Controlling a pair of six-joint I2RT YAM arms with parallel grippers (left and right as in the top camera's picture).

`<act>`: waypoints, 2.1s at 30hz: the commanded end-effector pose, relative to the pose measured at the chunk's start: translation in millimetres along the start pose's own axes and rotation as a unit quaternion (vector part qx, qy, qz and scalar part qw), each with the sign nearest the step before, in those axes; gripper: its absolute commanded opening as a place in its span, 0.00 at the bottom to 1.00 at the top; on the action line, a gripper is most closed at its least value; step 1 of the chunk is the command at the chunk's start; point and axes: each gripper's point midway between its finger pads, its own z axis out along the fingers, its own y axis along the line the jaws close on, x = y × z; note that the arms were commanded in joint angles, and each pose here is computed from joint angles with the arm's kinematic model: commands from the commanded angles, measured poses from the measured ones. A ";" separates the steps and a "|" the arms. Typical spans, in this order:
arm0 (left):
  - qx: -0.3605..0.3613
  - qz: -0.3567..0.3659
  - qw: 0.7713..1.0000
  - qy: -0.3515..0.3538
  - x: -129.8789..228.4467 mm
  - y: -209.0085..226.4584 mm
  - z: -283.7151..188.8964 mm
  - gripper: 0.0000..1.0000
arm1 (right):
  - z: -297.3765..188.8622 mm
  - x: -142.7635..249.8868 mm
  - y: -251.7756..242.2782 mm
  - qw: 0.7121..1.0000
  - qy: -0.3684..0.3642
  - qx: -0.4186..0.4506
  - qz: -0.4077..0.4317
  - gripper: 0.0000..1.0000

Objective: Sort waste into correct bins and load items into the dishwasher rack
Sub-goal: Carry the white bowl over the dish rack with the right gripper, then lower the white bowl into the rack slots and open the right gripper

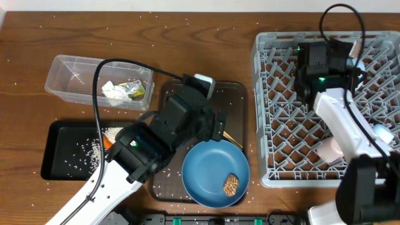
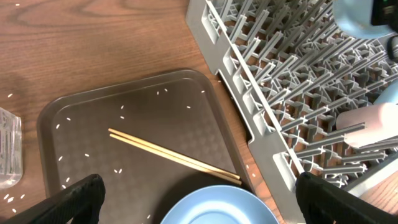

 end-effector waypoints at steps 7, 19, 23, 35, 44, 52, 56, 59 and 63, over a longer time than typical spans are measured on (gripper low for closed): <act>0.009 0.003 1.000 -0.009 -4.7 -3.6 -7.9 0.98 | -14.1 5.9 31.0 0.997 -0.016 0.018 -0.080 0.01; 0.003 0.004 1.000 0.006 3.1 -0.5 -7.8 0.98 | -10.7 31.9 63.9 0.988 -0.003 0.018 -0.156 0.02; 0.003 0.004 1.000 0.006 2.9 -0.5 -7.8 0.98 | -15.0 30.4 64.9 0.987 -0.008 0.016 -0.157 0.01; 0.002 0.004 1.000 0.008 3.8 -0.1 -7.8 0.98 | -13.0 27.8 45.0 0.988 -0.008 0.048 -0.147 0.01; 0.002 0.004 1.000 0.008 3.9 0.0 -7.8 0.98 | 0.2 31.1 39.8 0.992 0.008 0.049 -0.114 0.01; 0.000 0.005 1.000 0.014 5.9 0.3 -3.8 0.98 | 0.3 33.4 43.2 0.992 0.013 0.037 -0.119 0.01; -0.002 0.005 1.000 0.019 7.9 1.1 -3.1 0.98 | 5.6 28.2 38.3 0.993 0.015 0.045 -0.105 0.01; -0.003 0.005 1.000 0.020 8.6 1.4 -3.1 0.98 | 13.5 22.4 30.9 0.993 0.024 0.052 -0.106 0.01; -0.003 0.005 1.000 0.020 8.6 1.4 -3.0 0.98 | 22.8 20.4 18.0 0.992 0.033 0.072 -0.101 0.01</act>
